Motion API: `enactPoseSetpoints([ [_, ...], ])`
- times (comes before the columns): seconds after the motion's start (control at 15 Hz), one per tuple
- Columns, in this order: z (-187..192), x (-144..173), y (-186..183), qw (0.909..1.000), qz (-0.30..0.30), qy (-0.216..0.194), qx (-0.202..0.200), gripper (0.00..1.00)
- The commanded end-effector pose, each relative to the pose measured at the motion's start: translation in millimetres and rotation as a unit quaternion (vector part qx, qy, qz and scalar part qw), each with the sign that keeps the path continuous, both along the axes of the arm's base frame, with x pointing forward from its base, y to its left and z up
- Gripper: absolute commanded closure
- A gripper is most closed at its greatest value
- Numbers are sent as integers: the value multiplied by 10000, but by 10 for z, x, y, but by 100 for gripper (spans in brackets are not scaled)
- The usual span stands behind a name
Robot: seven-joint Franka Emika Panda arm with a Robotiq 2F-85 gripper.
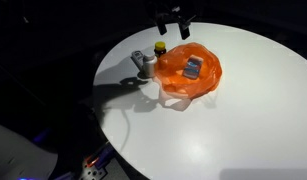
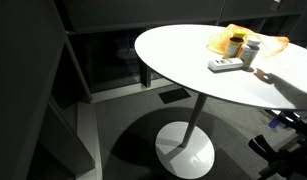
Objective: Take the box out of the plastic bag
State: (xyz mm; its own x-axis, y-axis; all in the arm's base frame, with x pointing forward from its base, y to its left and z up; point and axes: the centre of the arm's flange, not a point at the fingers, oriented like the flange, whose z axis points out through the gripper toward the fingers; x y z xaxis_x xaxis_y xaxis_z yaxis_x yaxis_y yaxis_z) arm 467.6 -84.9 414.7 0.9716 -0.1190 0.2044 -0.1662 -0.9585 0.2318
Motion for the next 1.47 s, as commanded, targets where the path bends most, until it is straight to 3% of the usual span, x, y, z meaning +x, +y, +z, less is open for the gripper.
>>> enactPoseSetpoints([
  [0.0,-27,347,-331,9993,202,220,236,0],
  [0.73,-111,392,-403,9994,224,205,182,0],
  [1.0,-290,500,-554,9989,426,127,144,0],
  [1.4,-758,692,-708,9924,1128,234,422,0],
])
